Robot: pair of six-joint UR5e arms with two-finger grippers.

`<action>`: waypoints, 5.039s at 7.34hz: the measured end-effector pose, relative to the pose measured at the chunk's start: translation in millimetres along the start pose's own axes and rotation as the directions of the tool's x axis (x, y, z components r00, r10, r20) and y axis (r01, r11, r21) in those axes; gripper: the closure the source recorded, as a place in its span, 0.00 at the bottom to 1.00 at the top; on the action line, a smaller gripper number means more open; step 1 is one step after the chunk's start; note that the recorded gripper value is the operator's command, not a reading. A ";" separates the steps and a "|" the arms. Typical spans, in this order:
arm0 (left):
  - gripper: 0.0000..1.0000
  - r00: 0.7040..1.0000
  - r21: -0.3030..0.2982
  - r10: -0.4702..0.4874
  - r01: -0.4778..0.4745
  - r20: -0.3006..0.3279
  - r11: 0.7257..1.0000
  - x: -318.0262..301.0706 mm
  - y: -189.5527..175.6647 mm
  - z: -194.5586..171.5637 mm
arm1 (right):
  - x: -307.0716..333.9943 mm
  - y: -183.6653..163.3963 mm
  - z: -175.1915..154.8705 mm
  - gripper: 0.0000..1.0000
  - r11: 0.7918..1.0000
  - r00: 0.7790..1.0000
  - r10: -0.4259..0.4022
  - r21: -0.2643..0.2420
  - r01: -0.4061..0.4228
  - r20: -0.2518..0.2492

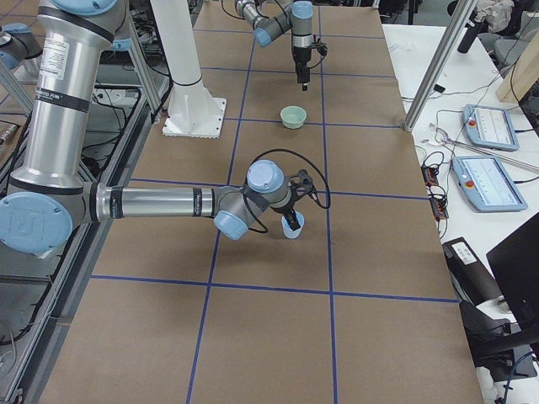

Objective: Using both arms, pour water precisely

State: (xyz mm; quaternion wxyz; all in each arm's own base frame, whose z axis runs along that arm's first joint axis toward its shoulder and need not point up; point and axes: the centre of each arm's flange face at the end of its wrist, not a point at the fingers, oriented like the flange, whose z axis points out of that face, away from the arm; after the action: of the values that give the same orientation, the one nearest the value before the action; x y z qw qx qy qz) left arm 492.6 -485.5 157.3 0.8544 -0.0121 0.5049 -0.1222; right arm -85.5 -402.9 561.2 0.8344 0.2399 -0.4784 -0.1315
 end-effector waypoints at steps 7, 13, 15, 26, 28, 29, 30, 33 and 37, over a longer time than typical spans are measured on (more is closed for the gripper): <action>0.00 1.000 0.011 -0.001 0.001 0.007 1.000 -4.4 -4.7 1.1 | 18.9 59.8 50.8 0.02 0.954 0.981 -0.191 0.230 0.192 -0.028; 0.00 1.000 0.019 -0.010 0.010 0.012 1.000 -11.2 -11.4 -0.3 | 27.3 88.3 86.4 0.02 0.933 0.972 -0.224 0.273 0.236 -0.073; 0.00 1.000 0.021 -0.011 0.011 0.013 1.000 -12.3 -12.1 -0.7 | 24.4 86.8 93.7 0.02 0.933 0.976 -0.209 0.286 0.219 -0.067; 0.00 1.000 0.030 -0.015 0.015 0.008 0.999 -15.3 -16.4 -7.2 | 16.8 67.7 119.4 0.02 0.921 0.976 -0.200 0.323 0.219 -0.091; 0.00 1.000 0.030 -0.015 0.015 0.008 0.999 -20.9 -15.1 -9.0 | 15.4 67.1 121.2 0.02 0.921 0.976 -0.201 0.323 0.219 -0.088; 0.00 1.000 0.030 -0.015 0.014 0.007 0.999 -22.0 -14.7 -9.6 | 13.4 65.9 123.2 0.02 0.921 0.976 -0.203 0.324 0.219 -0.083; 0.00 1.000 0.031 -0.014 0.014 0.006 0.999 -22.1 -14.6 -10.4 | 11.6 65.2 125.0 0.02 0.921 0.976 -0.203 0.323 0.217 -0.078; 0.00 1.000 0.031 -0.014 0.014 0.005 0.999 -22.5 -14.7 -11.5 | 12.4 68.4 126.2 0.02 0.920 0.976 -0.204 0.326 0.216 -0.071; 0.00 1.000 0.031 -0.019 0.018 0.014 0.999 -29.3 -15.5 -8.4 | 16.2 75.1 127.2 0.02 0.915 0.975 -0.213 0.337 0.221 -0.062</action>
State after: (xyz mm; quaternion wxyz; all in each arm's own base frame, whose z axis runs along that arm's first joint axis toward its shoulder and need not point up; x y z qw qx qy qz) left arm 468.8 -493.1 180.6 0.8569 -0.0046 0.4967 -0.1379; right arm -187.6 -381.2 666.9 0.7661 0.4344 -0.4541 -0.1353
